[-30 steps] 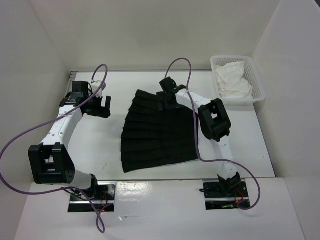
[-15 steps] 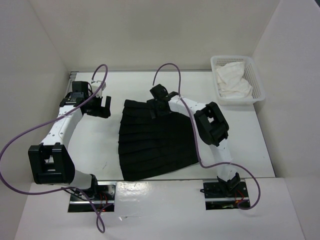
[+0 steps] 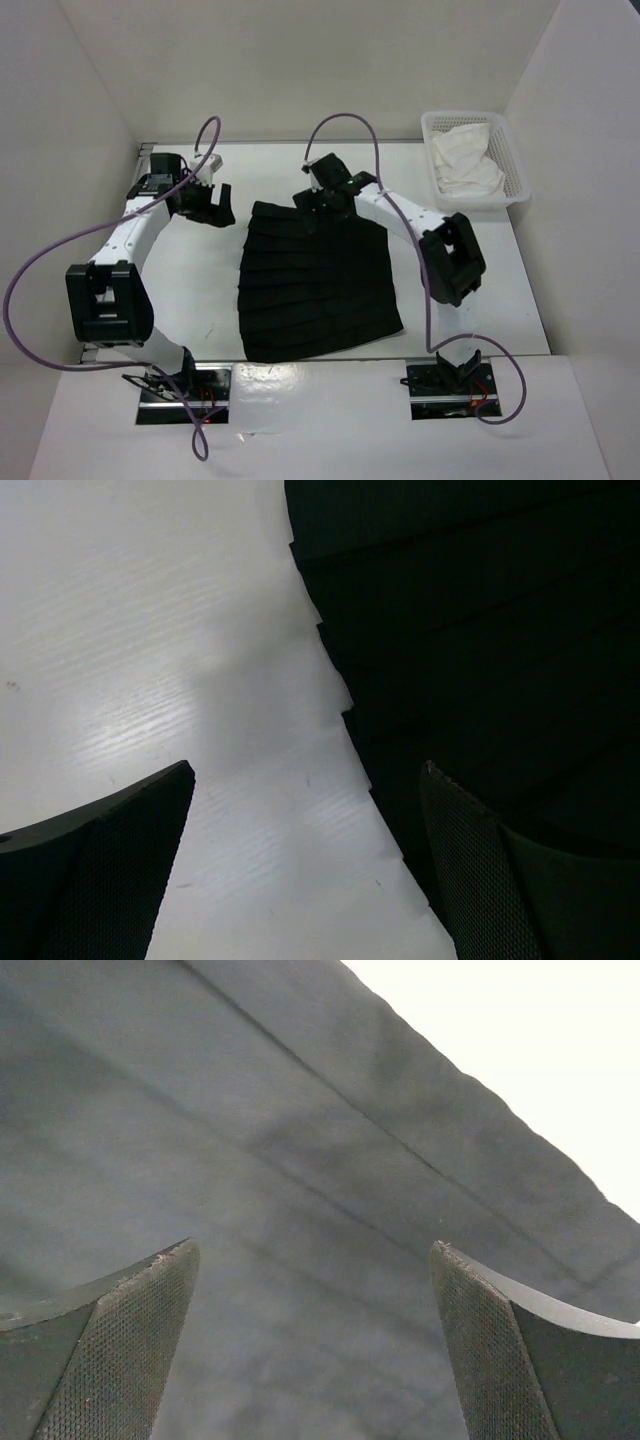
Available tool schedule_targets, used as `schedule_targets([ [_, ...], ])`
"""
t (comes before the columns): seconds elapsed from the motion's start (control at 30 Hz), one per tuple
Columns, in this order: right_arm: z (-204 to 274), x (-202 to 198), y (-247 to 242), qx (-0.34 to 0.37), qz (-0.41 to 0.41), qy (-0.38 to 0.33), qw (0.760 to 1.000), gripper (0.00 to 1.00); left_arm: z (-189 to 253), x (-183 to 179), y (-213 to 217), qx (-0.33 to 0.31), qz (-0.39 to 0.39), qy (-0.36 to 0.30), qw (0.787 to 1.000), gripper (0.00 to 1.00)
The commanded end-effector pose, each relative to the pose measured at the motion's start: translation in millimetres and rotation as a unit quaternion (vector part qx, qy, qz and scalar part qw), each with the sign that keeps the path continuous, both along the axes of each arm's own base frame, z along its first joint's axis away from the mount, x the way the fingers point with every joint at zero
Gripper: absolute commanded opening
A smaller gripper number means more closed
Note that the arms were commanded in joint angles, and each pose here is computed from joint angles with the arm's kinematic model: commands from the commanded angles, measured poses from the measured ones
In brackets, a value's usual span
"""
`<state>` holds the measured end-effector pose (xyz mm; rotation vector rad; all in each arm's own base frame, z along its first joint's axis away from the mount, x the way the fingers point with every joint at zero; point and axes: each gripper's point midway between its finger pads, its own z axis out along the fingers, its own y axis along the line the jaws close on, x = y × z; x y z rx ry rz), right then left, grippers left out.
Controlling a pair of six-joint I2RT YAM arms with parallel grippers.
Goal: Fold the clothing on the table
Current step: Fold the skirt
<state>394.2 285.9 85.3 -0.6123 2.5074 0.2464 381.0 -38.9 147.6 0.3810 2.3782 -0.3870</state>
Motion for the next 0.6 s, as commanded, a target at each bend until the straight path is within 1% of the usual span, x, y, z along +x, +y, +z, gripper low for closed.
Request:
schedule_targets([
  [0.0,74.7,-5.9,-0.5,0.059,0.047,-0.051,0.996,0.99,11.4,31.0,-23.8,-0.023,-0.059,-0.045,0.997,0.99],
  [0.07,78.8,-5.7,-7.2,0.060,0.047,-0.059,0.995,0.99,6.8,38.0,-32.4,-0.017,-0.078,-0.048,0.996,0.97],
  [0.1,74.7,-3.5,-16.7,0.056,0.042,-0.060,0.996,0.99,3.8,42.2,-32.8,-0.008,-0.075,-0.046,0.996,0.96],
  [0.13,77.6,-1.5,-26.4,0.057,0.039,-0.062,0.996,0.99,0.1,50.8,-40.2,0.001,-0.096,-0.049,0.994,0.96],
  [0.17,73.7,-1.0,-31.5,0.057,0.036,-0.056,0.996,0.99,-2.8,57.4,-38.1,0.009,-0.096,-0.049,0.994,0.95],
  [0.2,70.9,-2.3,-38.3,0.059,0.031,-0.050,0.997,0.99,-4.5,62.2,-43.9,0.011,-0.106,-0.051,0.993,0.92],
  [0.23,75.4,1.1,-45.0,0.070,0.032,-0.050,0.996,0.99,-20.0,66.7,-46.5,0.021,-0.118,-0.037,0.992,0.90],
  [0.27,69.8,0.3,-50.2,0.068,0.033,-0.043,0.996,0.99,-17.3,75.0,-46.5,0.024,-0.122,-0.042,0.991,0.88],
  [0.3,67.4,-0.8,-57.1,0.066,0.027,-0.040,0.997,0.99,-31.5,77.6,-50.3,0.027,-0.132,-0.027,0.990,0.86],
  [0.33,68.7,3.2,-60.3,0.071,0.023,-0.043,0.996,0.99,-35.2,82.6,-52.7,0.034,-0.138,-0.028,0.989,0.83],
  [0.37,66.8,0.2,-62.4,0.067,0.027,-0.043,0.996,0.99,-33.5,86.9,-58.7,0.040,-0.153,-0.033,0.987,0.83],
  [0.43,65.7,-1.2,-67.9,0.067,0.027,-0.041,0.997,0.99,-48.9,89.6,-61.2,0.047,-0.160,-0.018,0.986,0.83],
  [0.47,65.6,-1.7,-73.3,0.066,0.022,-0.041,0.997,0.99,-51.9,90.4,-70.2,0.057,-0.176,-0.021,0.982,0.82],
  [0.5,65.6,-1.5,-73.7,0.064,0.026,-0.042,0.997,0.99,-60.8,90.5,-68.5,0.061,-0.174,-0.011,0.983,0.80],
  [0.57,66.8,-2.3,-77.5,0.067,0.023,-0.042,0.997,0.99,-63.8,94.1,-70.5,0.078,-0.189,-0.014,0.979,0.79],
])
